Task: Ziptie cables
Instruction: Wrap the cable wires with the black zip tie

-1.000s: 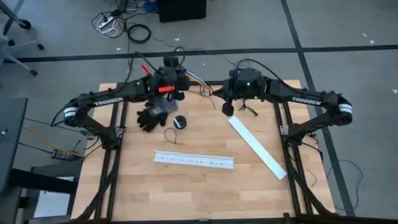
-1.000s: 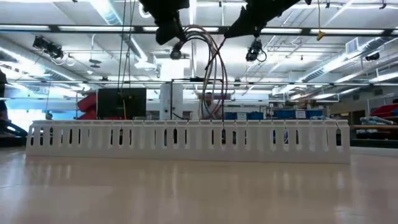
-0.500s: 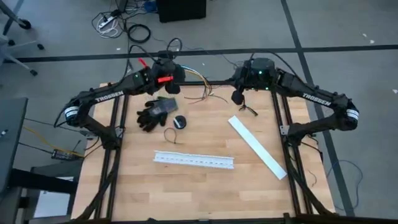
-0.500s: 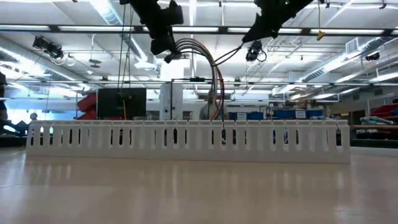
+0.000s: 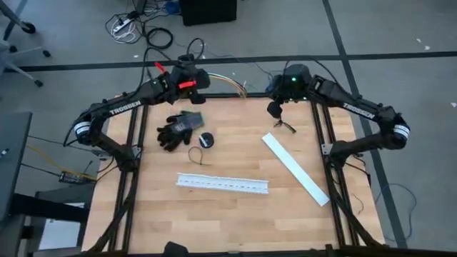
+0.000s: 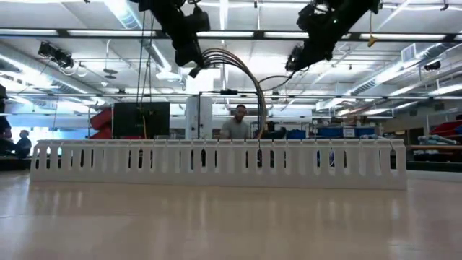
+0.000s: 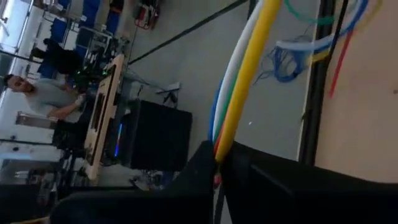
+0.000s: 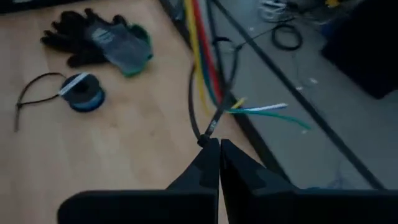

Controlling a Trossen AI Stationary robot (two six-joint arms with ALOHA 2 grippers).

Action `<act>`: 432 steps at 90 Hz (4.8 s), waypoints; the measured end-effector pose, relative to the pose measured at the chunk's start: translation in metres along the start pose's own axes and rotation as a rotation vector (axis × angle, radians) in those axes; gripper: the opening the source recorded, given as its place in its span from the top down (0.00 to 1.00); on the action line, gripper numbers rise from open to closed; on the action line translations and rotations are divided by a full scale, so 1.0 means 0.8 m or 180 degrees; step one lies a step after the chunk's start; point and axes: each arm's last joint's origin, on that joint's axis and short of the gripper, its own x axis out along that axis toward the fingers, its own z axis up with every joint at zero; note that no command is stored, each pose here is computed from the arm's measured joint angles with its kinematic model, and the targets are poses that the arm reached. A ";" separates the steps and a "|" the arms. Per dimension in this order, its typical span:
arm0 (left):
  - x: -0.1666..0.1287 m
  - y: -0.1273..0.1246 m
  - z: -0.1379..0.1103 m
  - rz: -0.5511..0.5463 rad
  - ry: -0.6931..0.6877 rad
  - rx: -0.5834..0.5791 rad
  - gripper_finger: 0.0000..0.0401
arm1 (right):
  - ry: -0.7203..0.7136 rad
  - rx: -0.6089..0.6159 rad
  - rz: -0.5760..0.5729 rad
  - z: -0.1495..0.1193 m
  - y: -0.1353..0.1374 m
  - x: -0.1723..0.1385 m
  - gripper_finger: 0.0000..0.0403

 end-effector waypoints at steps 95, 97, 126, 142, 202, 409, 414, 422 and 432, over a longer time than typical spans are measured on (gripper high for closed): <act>0.008 0.013 -0.009 -0.0150 -0.0212 -0.0259 1.00 | 0.0553 0.0340 0.0015 -0.048 -0.064 0.128 1.00; 0.008 0.013 -0.009 -0.0161 -0.0227 -0.0276 1.00 | 0.0567 0.0347 0.0011 -0.049 -0.065 0.127 1.00; -0.012 0.018 -0.011 -0.0231 -0.0277 -0.0326 1.00 | 0.0631 0.0322 -0.0130 -0.040 -0.059 0.081 1.00; -0.024 0.014 -0.018 -0.0432 -0.0174 -0.0415 1.00 | 0.0495 0.0268 -0.0097 -0.026 -0.031 0.034 1.00; -0.076 -0.185 -0.077 -0.1586 0.0359 -0.0236 1.00 | 0.0539 -0.0024 0.0118 -0.061 0.117 -0.015 1.00; -0.112 -0.230 -0.021 -0.2458 -0.0782 -0.1455 0.50 | 0.0290 -0.0308 0.0629 -0.083 0.211 0.080 1.00; -0.114 -0.231 -0.015 -0.2438 -0.1117 -0.1480 0.50 | 0.0280 -0.0316 0.0655 -0.083 0.212 0.080 1.00; -0.116 -0.238 -0.012 -0.2373 -0.1547 -0.1492 0.50 | 0.0255 -0.0336 0.0673 -0.082 0.212 0.080 1.00; -0.114 -0.251 -0.019 -0.2253 -0.1947 -0.1529 0.50 | 0.0218 -0.0350 0.0733 -0.080 0.213 0.080 1.00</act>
